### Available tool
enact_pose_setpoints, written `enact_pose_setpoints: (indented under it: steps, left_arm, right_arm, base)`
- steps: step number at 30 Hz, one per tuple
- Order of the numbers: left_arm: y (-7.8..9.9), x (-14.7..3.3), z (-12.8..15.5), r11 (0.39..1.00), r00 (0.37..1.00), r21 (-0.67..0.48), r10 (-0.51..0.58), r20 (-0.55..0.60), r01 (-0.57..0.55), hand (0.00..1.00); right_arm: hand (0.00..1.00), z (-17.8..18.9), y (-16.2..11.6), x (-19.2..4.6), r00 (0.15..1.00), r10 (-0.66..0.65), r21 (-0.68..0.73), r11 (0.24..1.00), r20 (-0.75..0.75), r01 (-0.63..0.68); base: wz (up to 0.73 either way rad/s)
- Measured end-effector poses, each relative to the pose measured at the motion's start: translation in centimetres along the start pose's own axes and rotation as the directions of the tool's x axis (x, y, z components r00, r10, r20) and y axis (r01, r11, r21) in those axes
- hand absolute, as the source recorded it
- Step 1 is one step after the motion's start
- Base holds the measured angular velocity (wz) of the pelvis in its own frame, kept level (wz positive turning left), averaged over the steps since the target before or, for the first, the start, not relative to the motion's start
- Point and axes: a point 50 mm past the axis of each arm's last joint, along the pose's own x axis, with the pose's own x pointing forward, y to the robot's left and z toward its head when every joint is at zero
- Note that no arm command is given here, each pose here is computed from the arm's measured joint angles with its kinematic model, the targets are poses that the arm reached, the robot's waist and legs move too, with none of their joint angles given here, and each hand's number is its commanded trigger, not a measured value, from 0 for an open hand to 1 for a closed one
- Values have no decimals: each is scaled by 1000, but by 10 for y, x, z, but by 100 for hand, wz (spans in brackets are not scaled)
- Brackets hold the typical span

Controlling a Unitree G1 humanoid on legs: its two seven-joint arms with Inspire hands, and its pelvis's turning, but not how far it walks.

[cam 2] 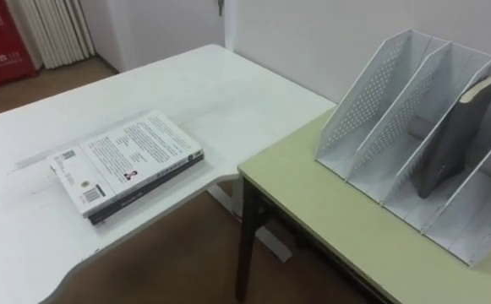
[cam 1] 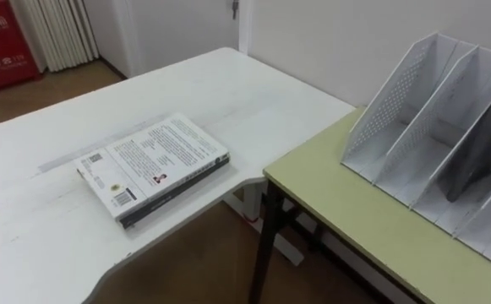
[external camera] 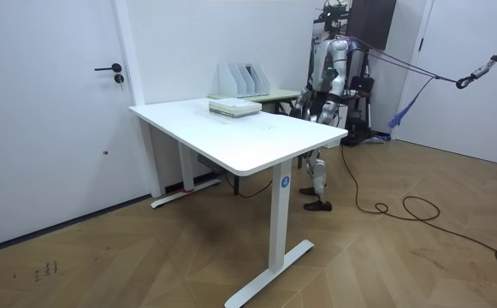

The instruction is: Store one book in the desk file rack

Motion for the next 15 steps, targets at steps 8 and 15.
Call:
enact_pose_setpoints:
  steps: [8, 15]
  left_arm:
    - [1, 0, -10, 998, 998, -40, 56, -9, -57, 0]
    - [3, -2, -18, 994, 994, -13, 104, -28, -105, 0]
  right_arm:
    - [0, -29, 8, 0, 992, -108, 269, 955, -70, 123]
    - [0, -42, 8, -2, 979, -167, 392, 898, -114, 199]
  base:
    - [1]
    - [-1]
